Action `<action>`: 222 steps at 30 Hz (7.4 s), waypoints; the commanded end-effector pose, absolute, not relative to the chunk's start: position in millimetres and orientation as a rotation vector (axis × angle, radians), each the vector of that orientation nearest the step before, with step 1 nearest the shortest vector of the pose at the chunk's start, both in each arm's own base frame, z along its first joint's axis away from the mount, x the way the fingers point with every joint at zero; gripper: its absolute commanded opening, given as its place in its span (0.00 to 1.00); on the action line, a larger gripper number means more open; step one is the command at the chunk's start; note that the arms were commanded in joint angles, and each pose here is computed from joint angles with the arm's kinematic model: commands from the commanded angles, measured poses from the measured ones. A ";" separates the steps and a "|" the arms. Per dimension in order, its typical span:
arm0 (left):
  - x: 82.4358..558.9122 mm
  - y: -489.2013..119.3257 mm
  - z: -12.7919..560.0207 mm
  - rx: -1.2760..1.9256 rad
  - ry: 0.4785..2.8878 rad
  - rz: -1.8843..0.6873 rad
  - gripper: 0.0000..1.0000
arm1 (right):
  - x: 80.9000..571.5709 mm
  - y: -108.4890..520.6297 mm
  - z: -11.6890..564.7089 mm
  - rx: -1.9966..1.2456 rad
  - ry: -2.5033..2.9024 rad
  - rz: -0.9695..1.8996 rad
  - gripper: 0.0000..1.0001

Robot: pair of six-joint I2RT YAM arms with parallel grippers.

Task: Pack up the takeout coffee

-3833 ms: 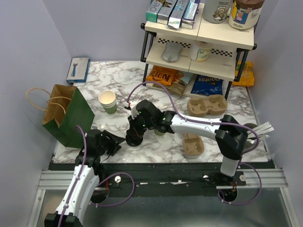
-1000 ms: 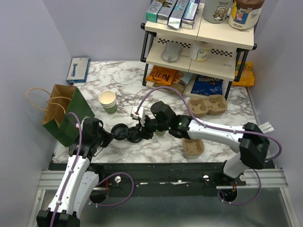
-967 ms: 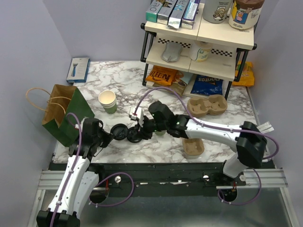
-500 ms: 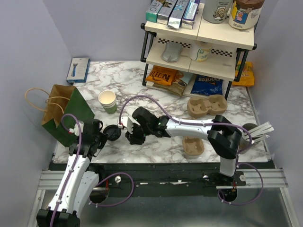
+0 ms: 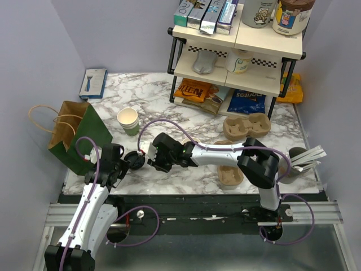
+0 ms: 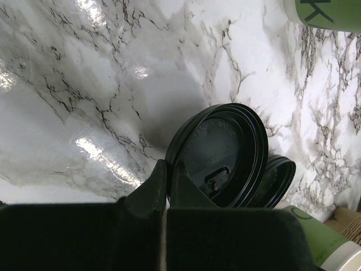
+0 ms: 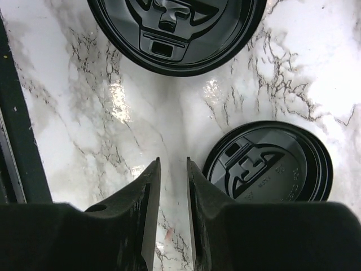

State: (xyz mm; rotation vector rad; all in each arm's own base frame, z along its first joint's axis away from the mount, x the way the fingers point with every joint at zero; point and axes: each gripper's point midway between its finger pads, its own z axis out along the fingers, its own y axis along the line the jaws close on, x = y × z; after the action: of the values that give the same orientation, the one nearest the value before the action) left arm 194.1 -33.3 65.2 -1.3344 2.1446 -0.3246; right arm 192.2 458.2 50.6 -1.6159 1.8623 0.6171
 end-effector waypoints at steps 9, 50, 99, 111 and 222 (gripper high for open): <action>197.3 -34.5 67.6 -1.320 2.128 -0.349 0.00 | 216.4 458.9 82.9 -1.496 1.825 0.488 0.33; 198.5 -42.7 65.4 -1.281 2.146 -0.408 0.00 | 226.1 455.0 58.4 -1.418 1.986 0.402 0.33; 202.9 -49.0 71.1 -1.184 2.174 -0.445 0.00 | 206.7 465.7 55.8 -1.436 2.131 0.509 0.24; 202.1 -48.7 70.9 -1.176 2.184 -0.437 0.00 | 212.4 457.8 43.6 -1.438 2.161 0.427 0.25; 174.5 -7.9 113.8 -1.177 2.183 -0.092 0.00 | 248.5 473.2 84.1 -0.729 2.462 0.532 0.35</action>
State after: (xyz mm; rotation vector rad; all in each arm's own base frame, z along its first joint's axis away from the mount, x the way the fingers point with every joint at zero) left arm 176.2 -21.9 110.5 -1.1404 2.2380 -0.1736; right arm 244.6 479.1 98.9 -0.8740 2.3757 0.6956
